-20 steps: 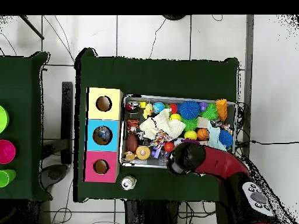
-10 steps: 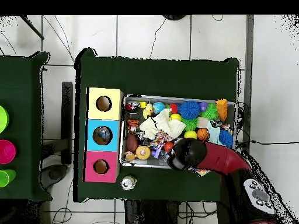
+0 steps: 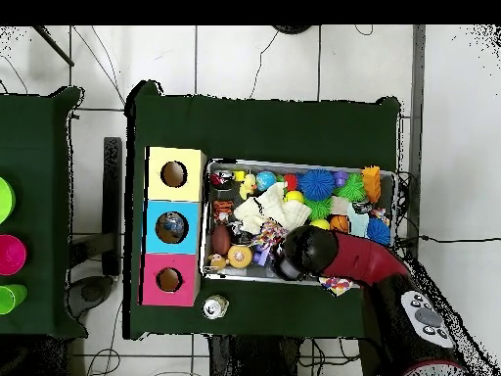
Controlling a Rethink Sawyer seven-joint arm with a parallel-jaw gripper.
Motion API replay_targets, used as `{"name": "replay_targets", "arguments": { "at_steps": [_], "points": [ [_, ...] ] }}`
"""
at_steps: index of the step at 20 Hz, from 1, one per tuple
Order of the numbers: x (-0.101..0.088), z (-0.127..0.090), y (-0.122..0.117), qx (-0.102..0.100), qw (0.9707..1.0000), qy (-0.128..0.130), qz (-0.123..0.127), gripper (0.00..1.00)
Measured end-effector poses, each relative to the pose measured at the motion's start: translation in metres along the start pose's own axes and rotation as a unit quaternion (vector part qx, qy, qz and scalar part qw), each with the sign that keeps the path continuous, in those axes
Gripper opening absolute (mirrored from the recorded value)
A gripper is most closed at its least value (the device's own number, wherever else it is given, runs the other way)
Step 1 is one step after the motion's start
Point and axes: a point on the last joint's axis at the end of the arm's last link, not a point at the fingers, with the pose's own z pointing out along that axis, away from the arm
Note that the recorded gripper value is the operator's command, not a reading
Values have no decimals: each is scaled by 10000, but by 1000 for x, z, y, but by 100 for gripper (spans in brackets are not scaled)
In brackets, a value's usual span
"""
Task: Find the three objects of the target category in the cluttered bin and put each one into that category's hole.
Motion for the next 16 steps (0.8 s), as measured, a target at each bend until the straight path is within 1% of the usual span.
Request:
{"name": "replay_targets", "arguments": {
  "at_steps": [2,8,13,16],
  "points": [
    [1,0,6,-57,10000,13,-44,100],
    [0,1,7,-82,9999,29,-51,100],
    [2,10,6,-73,9999,122,-40,100],
    [5,17,5,-33,9998,170,-86,100]
  ]
}}
